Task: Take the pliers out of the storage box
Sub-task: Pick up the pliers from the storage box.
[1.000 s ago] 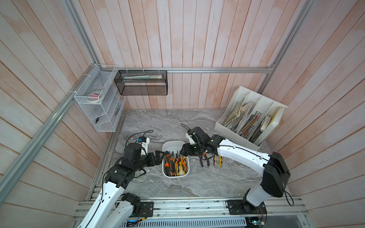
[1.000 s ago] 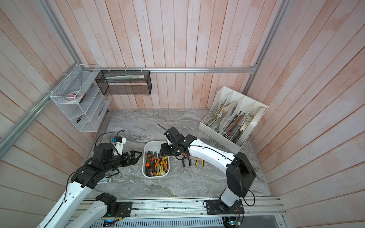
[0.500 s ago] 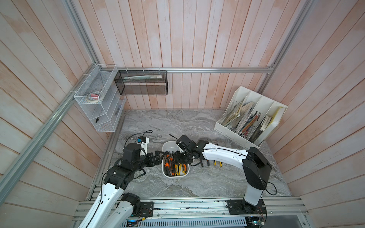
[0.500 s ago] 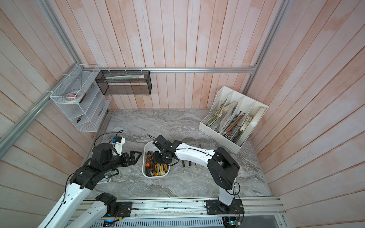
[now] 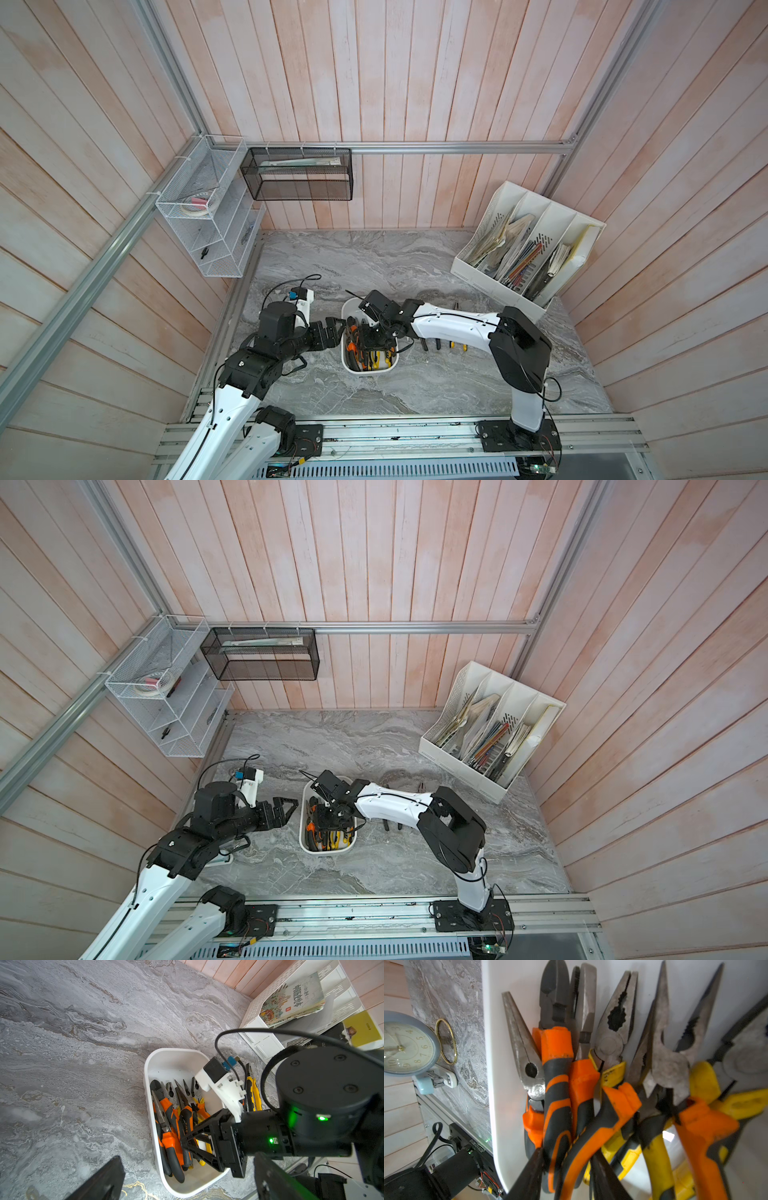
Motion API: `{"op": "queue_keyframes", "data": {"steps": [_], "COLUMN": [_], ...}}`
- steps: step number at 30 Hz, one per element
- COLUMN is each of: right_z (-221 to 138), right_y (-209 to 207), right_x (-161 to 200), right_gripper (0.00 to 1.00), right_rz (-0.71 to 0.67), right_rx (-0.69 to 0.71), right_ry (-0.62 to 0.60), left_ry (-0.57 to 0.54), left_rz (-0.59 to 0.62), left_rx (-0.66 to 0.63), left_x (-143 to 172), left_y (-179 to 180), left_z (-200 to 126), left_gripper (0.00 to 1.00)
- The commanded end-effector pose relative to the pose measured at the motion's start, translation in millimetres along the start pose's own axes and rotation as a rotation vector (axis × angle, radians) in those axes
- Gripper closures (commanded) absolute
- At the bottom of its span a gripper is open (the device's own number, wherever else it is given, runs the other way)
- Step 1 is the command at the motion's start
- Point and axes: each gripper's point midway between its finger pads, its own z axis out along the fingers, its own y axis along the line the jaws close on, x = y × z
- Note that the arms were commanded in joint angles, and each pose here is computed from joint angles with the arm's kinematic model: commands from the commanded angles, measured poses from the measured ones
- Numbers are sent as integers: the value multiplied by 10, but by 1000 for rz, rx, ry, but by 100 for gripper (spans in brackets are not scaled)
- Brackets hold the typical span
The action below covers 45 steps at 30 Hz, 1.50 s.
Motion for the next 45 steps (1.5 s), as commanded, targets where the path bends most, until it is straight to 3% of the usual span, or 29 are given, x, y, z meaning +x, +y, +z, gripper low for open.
{"op": "queue_keyframes", "data": {"steps": [1,4,12,15,23,32,45], "right_z": [83,67,70,21,-472,-924,-986], "right_y": [-162,-182,-281,-277,-42,-138,-587], "right_x": [8,-7,14,8,-249,-408,-344], "right_gripper": [68,74,75,85,98,100,100], "right_rz": [-6,-20,-29,-32,-98,-72,130], "right_rx": [85,111,163,164,122,149,-147], "right_ry": [7,10,25,11,-145,-297,-399], "left_ry": [11,20,-11,-11,-5,-5,0], "left_rz": [-2,-4,-1,0,-2,-2,-3], "left_rx": [-4,-5,-3,-4,-3,-4,-4], "left_x": [33,39,8,6,14,14,25], "left_y": [23,25,15,17,18,18,20], "left_z": [49,62,4,6,17,17,28], "left_gripper": [0,0,0,0,0,0,0]}}
